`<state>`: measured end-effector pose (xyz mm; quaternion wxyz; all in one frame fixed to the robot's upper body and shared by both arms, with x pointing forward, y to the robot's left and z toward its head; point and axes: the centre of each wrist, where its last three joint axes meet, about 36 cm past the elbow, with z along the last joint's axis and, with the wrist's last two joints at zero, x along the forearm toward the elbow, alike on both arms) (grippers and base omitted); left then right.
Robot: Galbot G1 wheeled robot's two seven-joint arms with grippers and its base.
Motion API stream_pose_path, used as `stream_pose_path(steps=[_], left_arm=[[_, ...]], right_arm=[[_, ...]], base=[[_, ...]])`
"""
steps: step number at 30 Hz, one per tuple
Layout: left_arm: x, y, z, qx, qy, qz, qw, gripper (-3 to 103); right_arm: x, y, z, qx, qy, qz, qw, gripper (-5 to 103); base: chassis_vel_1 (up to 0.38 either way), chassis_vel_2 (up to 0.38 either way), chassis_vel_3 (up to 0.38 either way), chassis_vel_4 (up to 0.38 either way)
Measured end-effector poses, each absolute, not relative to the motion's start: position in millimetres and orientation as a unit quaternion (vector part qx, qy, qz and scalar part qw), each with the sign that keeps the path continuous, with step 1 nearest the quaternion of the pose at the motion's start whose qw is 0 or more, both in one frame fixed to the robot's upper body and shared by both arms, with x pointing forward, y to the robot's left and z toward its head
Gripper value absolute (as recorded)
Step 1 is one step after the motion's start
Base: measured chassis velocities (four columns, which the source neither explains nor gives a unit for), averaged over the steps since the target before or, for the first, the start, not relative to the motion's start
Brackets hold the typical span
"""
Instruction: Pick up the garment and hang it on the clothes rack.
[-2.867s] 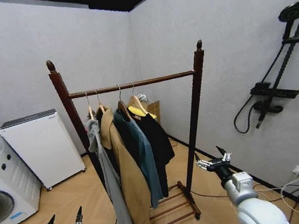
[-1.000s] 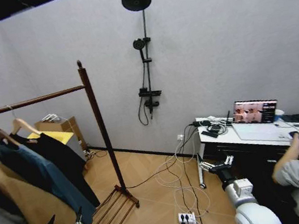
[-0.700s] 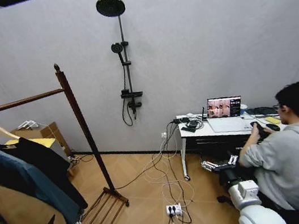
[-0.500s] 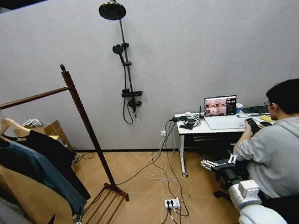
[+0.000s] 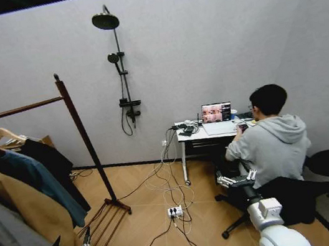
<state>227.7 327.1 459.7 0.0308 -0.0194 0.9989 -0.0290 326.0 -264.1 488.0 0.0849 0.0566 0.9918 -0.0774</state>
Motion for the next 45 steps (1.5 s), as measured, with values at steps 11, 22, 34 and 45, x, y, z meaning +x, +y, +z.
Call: stream_pose_path(steps=[11, 22, 34, 45], left_arm=[[227.6, 327.1, 459.6, -0.019, 0.999, -0.029, 0.031, 100], [227.6, 327.1, 459.6, -0.019, 0.999, -0.029, 0.031, 100], [227.6, 327.1, 459.7, -0.019, 0.999, -0.029, 0.031, 100], [227.6, 327.1, 459.7, -0.019, 0.999, -0.029, 0.031, 100]], right_arm=[[324.6, -266.5, 488.4, 0.059, 0.991, -0.077, 0.09, 100], [327.0, -273.3, 486.9, 0.062, 0.991, -0.077, 0.09, 100], [328.1, -276.6, 478.9, 0.061, 0.991, -0.076, 0.089, 100], [331.6, -277.9, 472.4, 0.058, 0.992, -0.073, 0.088, 100]], base=[[-0.019, -0.202, -0.208, -0.03], [0.009, -0.26, -0.269, 0.003], [0.074, -0.23, -0.213, 0.077], [0.173, -0.175, -0.167, 0.168]])
